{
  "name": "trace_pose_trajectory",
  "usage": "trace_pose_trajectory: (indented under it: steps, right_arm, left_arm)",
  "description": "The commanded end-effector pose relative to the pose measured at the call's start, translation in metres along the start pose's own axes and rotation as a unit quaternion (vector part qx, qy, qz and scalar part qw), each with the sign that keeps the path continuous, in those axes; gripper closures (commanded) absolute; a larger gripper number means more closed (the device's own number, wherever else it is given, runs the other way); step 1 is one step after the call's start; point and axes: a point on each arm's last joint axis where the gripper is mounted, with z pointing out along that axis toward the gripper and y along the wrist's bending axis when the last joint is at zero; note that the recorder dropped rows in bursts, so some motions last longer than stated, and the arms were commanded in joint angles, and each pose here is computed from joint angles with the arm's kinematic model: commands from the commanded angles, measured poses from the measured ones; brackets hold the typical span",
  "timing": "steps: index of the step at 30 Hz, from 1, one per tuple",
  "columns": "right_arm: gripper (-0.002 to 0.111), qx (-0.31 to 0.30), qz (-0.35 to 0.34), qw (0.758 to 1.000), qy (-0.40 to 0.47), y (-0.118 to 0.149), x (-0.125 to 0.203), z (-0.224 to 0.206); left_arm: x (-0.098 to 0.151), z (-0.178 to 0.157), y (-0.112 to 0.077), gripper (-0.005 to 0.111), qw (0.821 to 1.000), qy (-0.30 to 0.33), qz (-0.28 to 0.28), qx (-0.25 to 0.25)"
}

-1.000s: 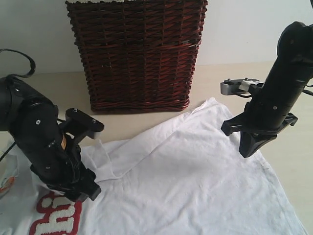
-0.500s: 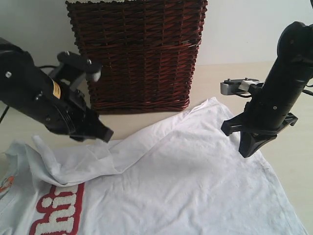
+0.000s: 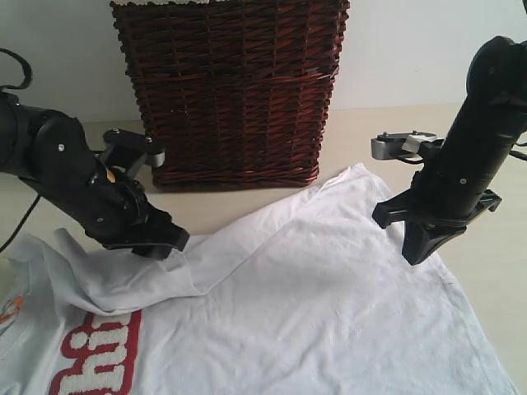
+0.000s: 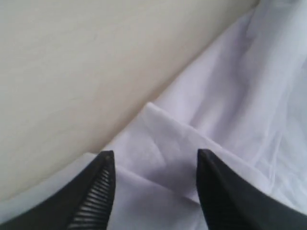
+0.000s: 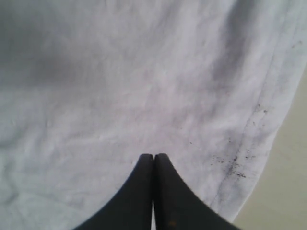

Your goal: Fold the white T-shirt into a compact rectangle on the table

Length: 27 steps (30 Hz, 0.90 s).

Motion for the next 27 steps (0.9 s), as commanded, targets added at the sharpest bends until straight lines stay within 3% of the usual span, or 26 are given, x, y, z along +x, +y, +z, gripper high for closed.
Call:
trace_pose_trajectory:
  steps: [1, 4, 8, 13, 19, 24, 26, 27]
  right_arm:
    - [0.108, 0.000, -0.005, 1.000, -0.009, 0.000, -0.001, -0.005]
    - [0.108, 0.000, -0.005, 1.000, -0.009, 0.000, -0.001, -0.005]
    - [0.108, -0.001, -0.004, 1.000, -0.008, 0.000, -0.001, -0.005]
    - [0.108, -0.001, -0.004, 1.000, -0.008, 0.000, -0.001, -0.005]
    - [0.108, -0.002, -0.003, 1.000, -0.009, 0.000, -0.001, -0.005]
    - [0.108, -0.004, -0.004, 1.000, -0.010, 0.001, -0.001, -0.005]
    - [0.108, -0.005, -0.003, 1.000, -0.009, 0.001, -0.001, -0.005]
    - [0.108, -0.007, -0.003, 1.000, -0.009, 0.001, -0.001, -0.005]
  left_arm:
    - [0.001, -0.001, -0.006, 0.056, 1.000, 0.010, 0.016, 0.013]
    - [0.006, -0.001, -0.007, 0.070, 0.999, 0.040, 0.020, 0.023]
    - [0.011, -0.002, -0.008, 0.107, 0.997, 0.068, 0.022, 0.027]
    - [0.014, -0.005, -0.009, 0.107, 0.995, 0.086, 0.033, 0.033]
    - [0.012, -0.040, -0.016, 0.107, 0.996, 0.069, 0.020, 0.056]
    - [0.049, -0.040, -0.050, 0.107, 0.983, 0.146, 0.071, 0.081]
    - [0.053, -0.031, -0.055, 0.098, 0.983, 0.138, 0.088, 0.080]
    - [0.050, -0.028, -0.055, 0.084, 0.986, 0.124, 0.087, 0.077]
